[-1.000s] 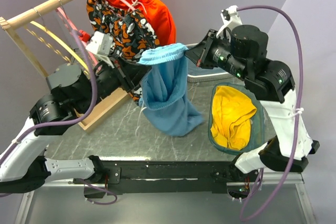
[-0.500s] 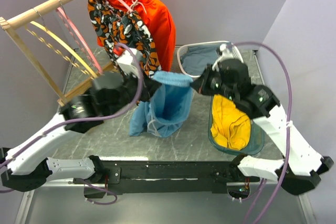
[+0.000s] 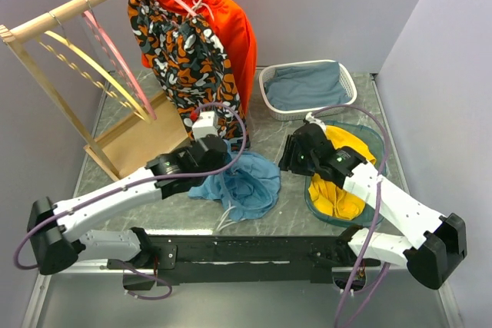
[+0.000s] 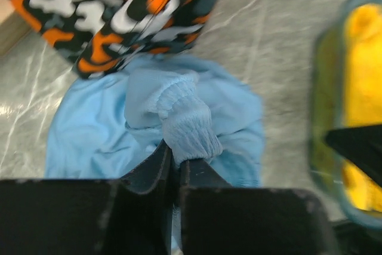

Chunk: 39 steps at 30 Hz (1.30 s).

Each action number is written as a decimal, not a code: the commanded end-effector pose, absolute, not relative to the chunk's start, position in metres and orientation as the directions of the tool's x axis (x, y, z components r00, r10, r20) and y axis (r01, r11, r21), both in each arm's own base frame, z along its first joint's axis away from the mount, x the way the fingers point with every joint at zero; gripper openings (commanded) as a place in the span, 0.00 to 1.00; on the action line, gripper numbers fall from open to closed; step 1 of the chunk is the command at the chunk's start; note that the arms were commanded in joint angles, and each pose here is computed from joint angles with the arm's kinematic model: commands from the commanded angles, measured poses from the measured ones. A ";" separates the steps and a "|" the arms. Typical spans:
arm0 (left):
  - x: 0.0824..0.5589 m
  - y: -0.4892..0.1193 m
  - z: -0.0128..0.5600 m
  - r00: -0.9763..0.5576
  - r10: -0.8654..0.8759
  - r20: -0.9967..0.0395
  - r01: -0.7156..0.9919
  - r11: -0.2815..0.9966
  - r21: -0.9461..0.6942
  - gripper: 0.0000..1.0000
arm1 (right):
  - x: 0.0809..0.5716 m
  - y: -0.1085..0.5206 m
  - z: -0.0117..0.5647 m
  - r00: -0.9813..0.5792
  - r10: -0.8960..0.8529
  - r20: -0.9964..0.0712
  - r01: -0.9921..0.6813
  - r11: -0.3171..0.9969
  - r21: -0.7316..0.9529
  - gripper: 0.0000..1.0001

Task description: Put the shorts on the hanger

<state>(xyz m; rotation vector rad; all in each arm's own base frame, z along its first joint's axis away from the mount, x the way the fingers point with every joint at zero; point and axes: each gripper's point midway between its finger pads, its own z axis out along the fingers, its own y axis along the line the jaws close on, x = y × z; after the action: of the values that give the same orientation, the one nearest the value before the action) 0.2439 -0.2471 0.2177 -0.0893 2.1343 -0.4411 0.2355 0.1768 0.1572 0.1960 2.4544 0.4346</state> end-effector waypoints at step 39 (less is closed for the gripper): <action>0.251 -0.120 0.518 -0.039 -0.386 -0.922 -0.067 0.921 -0.383 0.67 | 0.236 0.202 0.174 -0.741 0.284 -0.608 -0.073 0.866 0.494 0.66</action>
<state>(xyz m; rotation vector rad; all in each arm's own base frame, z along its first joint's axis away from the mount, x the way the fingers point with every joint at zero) 0.2447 -0.1621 0.5014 -0.2630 1.6524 -0.4264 0.2351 0.1959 0.1692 0.1630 2.3517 0.6082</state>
